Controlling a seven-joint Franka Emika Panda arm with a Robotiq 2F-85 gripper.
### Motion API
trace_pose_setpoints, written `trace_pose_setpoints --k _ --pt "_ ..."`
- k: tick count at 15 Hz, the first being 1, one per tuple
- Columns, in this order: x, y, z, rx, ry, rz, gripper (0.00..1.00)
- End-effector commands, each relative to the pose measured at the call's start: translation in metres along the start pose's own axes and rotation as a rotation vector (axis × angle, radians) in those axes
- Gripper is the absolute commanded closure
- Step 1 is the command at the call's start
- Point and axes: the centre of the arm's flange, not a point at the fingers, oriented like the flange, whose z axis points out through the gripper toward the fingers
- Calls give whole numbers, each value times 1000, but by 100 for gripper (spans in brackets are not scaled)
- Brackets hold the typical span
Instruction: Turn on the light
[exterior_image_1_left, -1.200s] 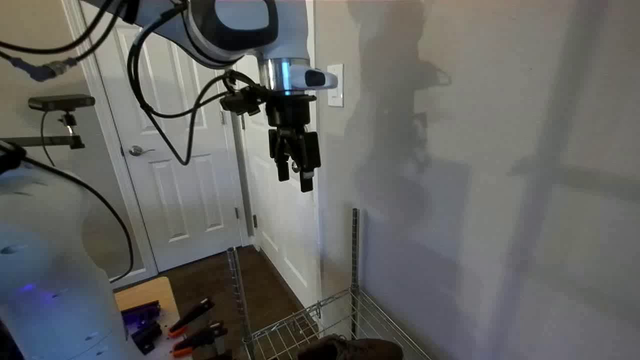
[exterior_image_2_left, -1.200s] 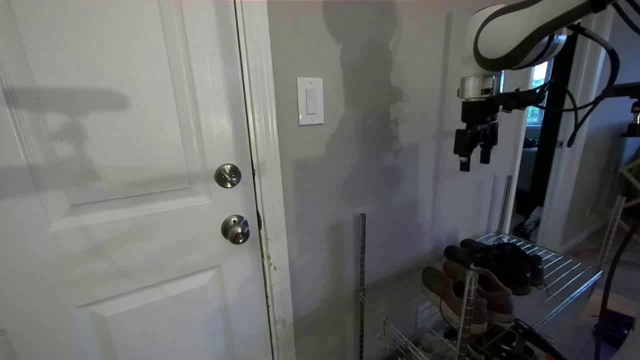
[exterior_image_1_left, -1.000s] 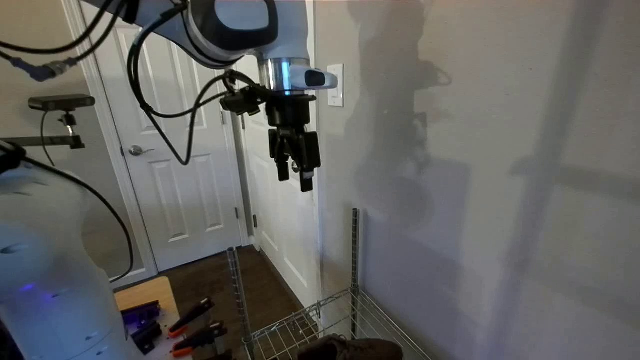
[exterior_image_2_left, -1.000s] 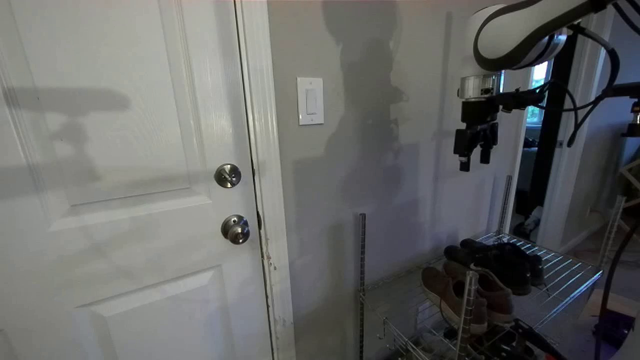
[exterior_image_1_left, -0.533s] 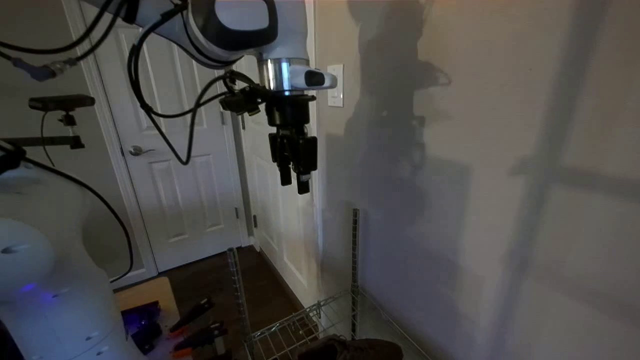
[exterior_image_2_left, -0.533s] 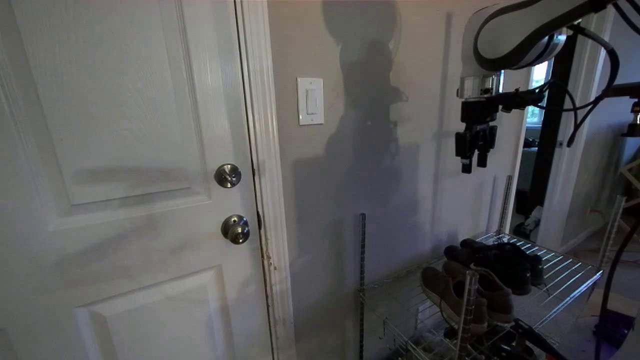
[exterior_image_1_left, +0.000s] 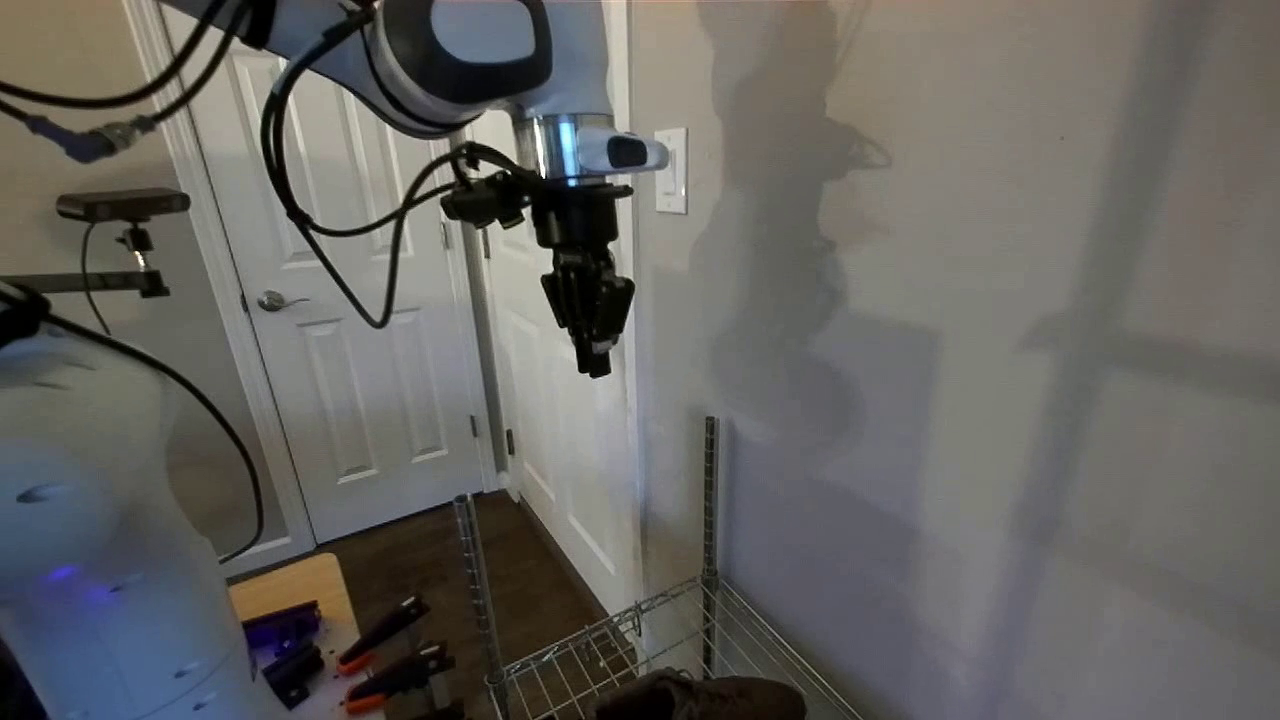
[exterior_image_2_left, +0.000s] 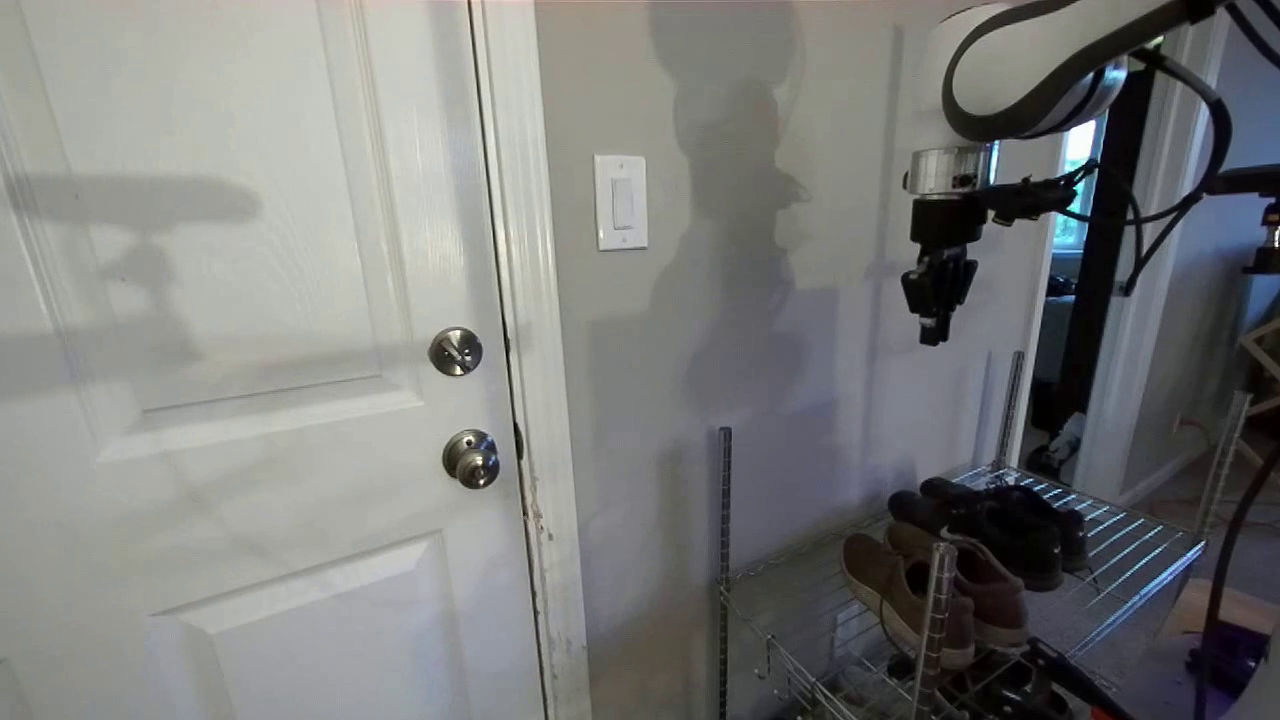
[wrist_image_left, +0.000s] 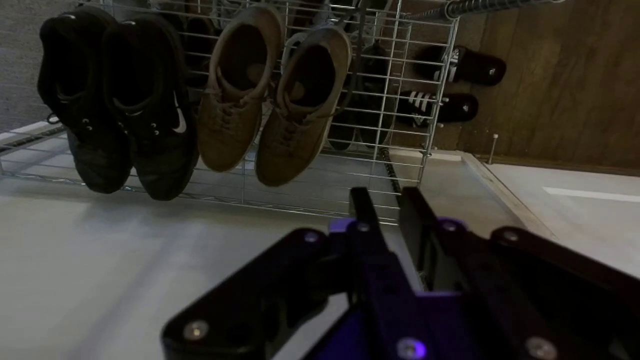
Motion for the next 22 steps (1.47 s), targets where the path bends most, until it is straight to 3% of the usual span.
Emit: trace_pose_setpoints --k 1,3,7,14,22 --pt "4 -7 -2 13 46 -49 97" --pt "6 -12 -3 13 68 -59 100" --pt "9 -30 -6 5 103 -87 95" --pt "11 -67 -12 40 163 -247 95" --pt "26 -80 -25 38 285 -320 95"
